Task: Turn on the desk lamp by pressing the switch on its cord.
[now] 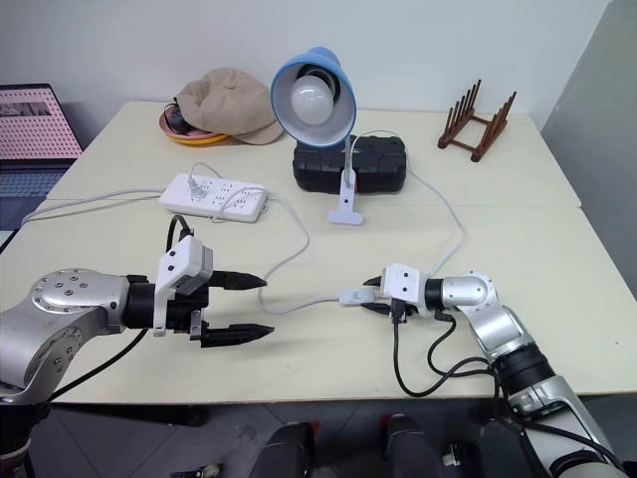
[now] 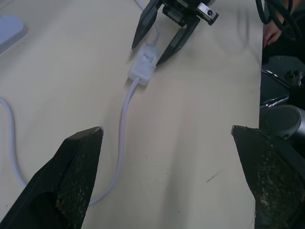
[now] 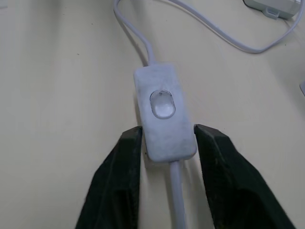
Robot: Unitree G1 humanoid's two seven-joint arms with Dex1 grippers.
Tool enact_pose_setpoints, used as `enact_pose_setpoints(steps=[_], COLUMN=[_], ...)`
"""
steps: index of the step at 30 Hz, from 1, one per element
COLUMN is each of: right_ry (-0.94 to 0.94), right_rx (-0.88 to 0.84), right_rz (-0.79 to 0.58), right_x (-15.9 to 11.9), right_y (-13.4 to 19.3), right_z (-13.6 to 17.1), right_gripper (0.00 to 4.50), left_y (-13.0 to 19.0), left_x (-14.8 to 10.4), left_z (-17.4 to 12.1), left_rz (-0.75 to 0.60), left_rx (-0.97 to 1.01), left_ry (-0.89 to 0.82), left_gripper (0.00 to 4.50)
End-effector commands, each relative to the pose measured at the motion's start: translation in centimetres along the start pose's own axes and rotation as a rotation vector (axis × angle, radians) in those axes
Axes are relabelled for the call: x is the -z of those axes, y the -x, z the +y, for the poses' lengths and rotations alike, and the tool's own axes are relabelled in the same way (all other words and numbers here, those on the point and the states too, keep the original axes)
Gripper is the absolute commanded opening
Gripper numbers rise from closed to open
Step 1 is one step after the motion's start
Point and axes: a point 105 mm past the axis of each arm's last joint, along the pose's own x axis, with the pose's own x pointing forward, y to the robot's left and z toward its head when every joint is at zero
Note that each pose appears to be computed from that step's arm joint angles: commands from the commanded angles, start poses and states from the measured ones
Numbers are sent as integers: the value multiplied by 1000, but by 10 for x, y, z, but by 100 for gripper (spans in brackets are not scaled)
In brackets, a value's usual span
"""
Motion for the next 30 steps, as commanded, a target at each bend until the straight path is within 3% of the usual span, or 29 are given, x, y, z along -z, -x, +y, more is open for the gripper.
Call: enact_pose_setpoints(steps=[1,7,12,16,20,30], right_ry=[46,-1,-156,-200,-209,-140], right_rx=[-8,48,201,276,302,233], right_rz=[-12,-40,-170,-245,-254,-280], right_x=[-6,-12,-44,-70,-78,-91], right_y=[3,5,8,6,9,9], right_z=[-5,-14,-41,-47,-47,-28], right_gripper=[110,110,110,110,110,110], left_y=[3,4,3,-20,-32,-45], left_x=[-12,-16,-44,-34,-34,-51], left_z=[-1,1,-3,2,3,21], left_rz=[-28,-64,-296,-462,-575,-704], left_rx=[-6,-23,-5,-97,-122,-126], left_ry=[-39,-3,274,568,725,854], left_gripper=[450,450,450,450,450,450])
